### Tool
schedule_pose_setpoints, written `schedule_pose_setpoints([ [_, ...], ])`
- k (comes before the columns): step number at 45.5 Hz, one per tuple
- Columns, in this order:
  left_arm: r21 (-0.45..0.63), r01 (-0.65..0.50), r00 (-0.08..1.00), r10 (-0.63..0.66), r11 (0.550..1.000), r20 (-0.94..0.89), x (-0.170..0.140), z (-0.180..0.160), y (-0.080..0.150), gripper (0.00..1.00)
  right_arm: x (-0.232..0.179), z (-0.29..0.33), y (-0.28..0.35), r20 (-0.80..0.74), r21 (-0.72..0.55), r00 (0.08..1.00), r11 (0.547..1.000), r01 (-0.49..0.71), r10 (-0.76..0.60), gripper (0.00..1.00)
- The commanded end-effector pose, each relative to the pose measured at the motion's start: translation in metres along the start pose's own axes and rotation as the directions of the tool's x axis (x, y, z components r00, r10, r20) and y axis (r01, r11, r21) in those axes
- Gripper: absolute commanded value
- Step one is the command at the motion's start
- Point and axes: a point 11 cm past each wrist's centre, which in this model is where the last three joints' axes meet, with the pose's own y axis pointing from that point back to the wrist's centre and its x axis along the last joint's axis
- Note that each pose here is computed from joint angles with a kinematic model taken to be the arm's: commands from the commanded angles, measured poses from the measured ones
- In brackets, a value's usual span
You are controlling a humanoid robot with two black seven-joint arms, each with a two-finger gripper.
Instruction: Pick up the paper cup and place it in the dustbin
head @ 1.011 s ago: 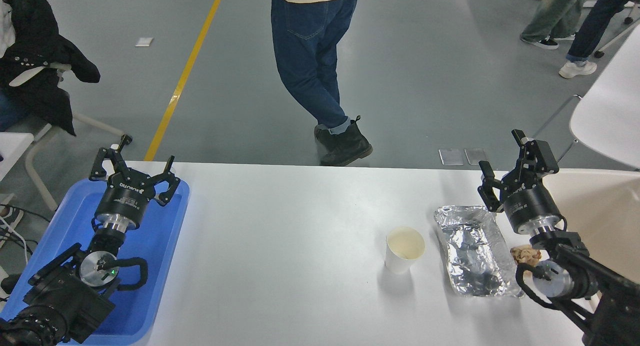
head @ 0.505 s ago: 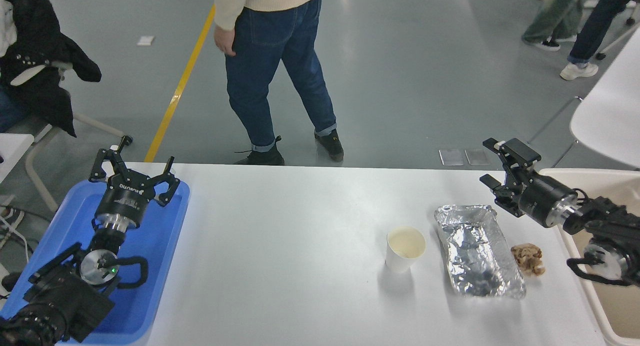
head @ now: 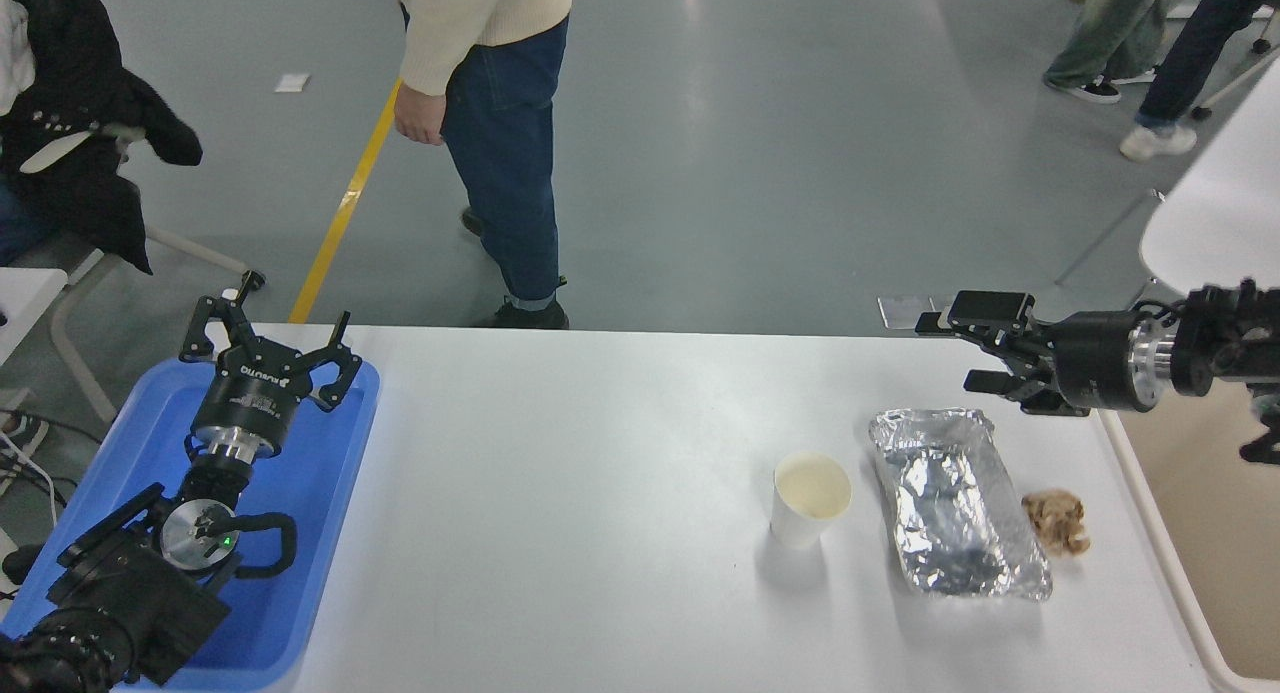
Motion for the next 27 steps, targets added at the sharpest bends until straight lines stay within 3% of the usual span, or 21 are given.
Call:
schedule_pose_setpoints([
  [1,-0.001,-0.002,1.0,0.002,1.0,0.0,0.001,0.0,0.001,1.0,-0.011,-0.06,0.029,-0.042,-0.107,0.984,0.98,0.171,-0.176,1.0],
  [10,-0.003,-0.002,1.0,0.002,1.0,0.0,0.001,0.001,0.001,1.0,-0.018,-0.084,0.018,-0.183,-0.345,0.947,0.919,0.192,-0.266,1.0],
  [20,-0.003,-0.002,1.0,0.002,1.0,0.0,0.001,0.001,0.001,1.0,-0.023,-0.092,0.022,-0.245,-0.65,0.904,0.751,0.115,-0.35,1.0],
  [27,0.0,-0.001,1.0,0.001,1.0,0.001,0.001,0.0,0.001,1.0,-0.025,-0.122,0.018,-0.317,-0.663,0.881,0.746,0.059,-0.352,1.0],
])
